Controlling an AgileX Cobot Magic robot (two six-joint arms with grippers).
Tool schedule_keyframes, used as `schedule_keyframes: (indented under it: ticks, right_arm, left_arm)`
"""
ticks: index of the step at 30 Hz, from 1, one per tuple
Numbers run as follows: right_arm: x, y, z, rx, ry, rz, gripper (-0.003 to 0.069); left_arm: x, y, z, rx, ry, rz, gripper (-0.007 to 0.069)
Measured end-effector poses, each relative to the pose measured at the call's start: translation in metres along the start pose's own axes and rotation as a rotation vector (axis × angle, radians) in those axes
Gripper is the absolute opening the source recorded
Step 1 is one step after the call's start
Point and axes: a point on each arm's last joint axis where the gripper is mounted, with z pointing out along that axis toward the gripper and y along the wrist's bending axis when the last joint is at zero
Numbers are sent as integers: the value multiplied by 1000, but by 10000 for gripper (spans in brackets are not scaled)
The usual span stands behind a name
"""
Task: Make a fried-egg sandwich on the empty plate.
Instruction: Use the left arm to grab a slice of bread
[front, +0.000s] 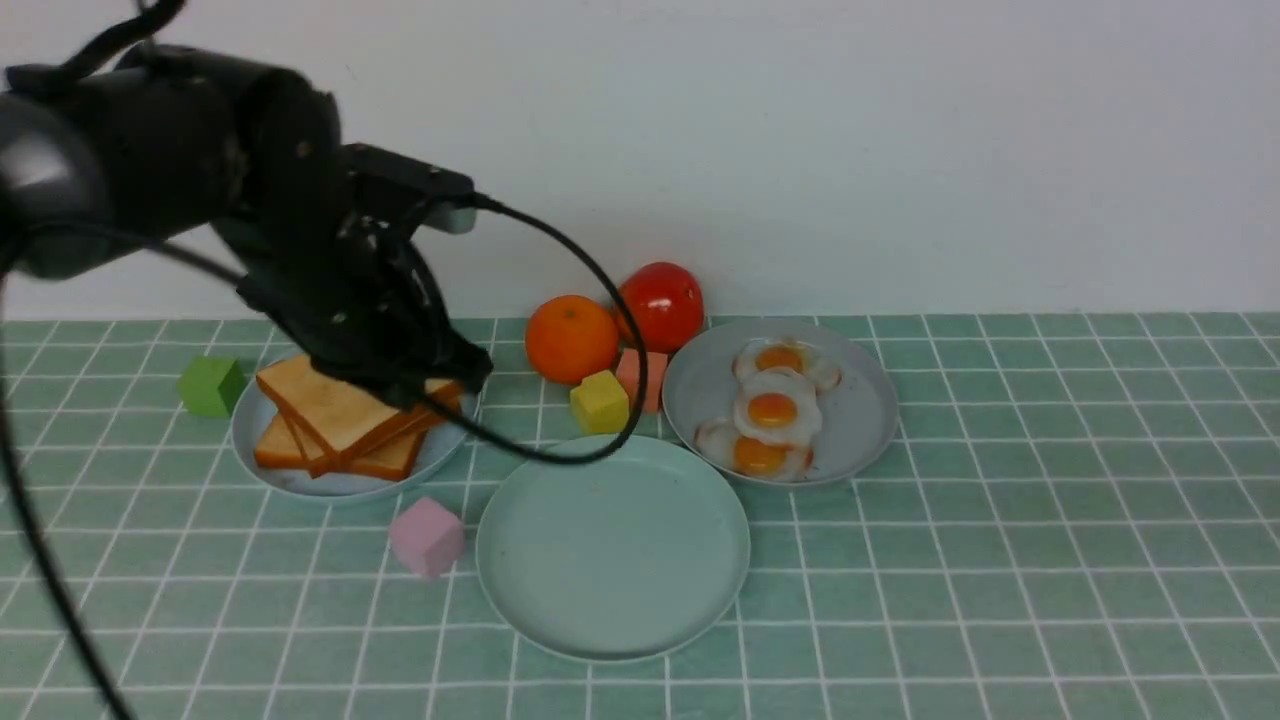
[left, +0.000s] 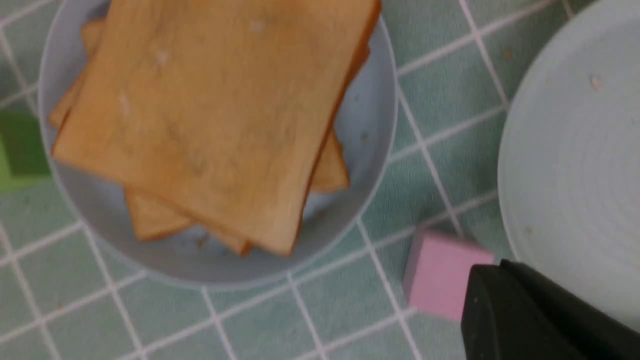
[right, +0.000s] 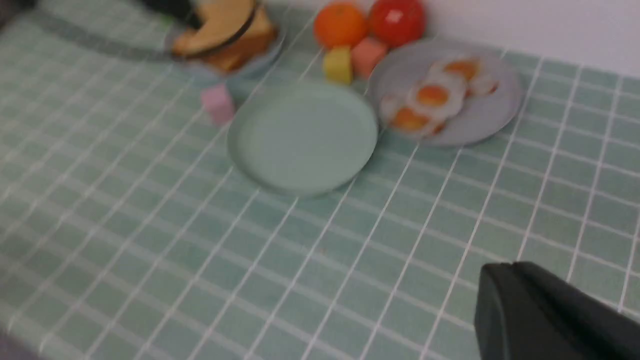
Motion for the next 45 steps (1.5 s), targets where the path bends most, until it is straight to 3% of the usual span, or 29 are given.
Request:
schedule_keyframes:
  ticks: [4, 7, 12, 15, 18, 19, 20, 24, 28, 33, 36, 37, 39, 45]
  right_arm:
    - [-15, 5, 1, -56, 65, -76, 6]
    - [-17, 8, 1, -82, 64, -110, 8]
    - [-19, 4, 0, -43, 52, -151, 12]
    - [-19, 4, 0, -38, 53, -154, 13]
    - [-19, 4, 0, -39, 48, -153, 14]
    - [-20, 4, 0, -40, 37, -152, 14]
    - [-21, 4, 0, -41, 34, -151, 14]
    - [-22, 4, 0, -40, 23, -151, 18]
    - [-22, 4, 0, -39, 17, -151, 22]
    - [-22, 5, 0, -44, 14, -148, 26]
    - [-23, 6, 0, -57, 14, -142, 28]
    - [-23, 6, 0, -57, 14, -142, 28]
    - [-23, 7, 0, -68, 13, -136, 31]
    - [-22, 7, 0, -69, 15, -135, 35]
  left_arm:
    - [-10, 30, 15, 64, 18, -55, -13]
    - [-9, 46, 25, 56, 28, 5, -13]
    - [-6, 50, 37, 13, 63, 122, -12]
    - [-9, 50, 38, -2, 38, 135, 27]
    - [-11, 52, 40, -18, 10, 147, 120]
    - [-13, 53, 44, -24, 3, 163, 200]
    - [-13, 53, 45, -24, 3, 163, 211]
    - [-9, 53, 70, -14, 36, 224, 430]
    - [-5, 54, 93, -22, 63, 270, 515]
    - [-7, 55, 101, -65, 65, 328, 482]
    - [-8, 57, 101, -77, 62, 336, 360]
    - [-8, 57, 101, -77, 62, 337, 360]
    - [-9, 55, 101, -85, 64, 353, 255]
    - [-10, 46, 100, -109, 85, 391, 245]
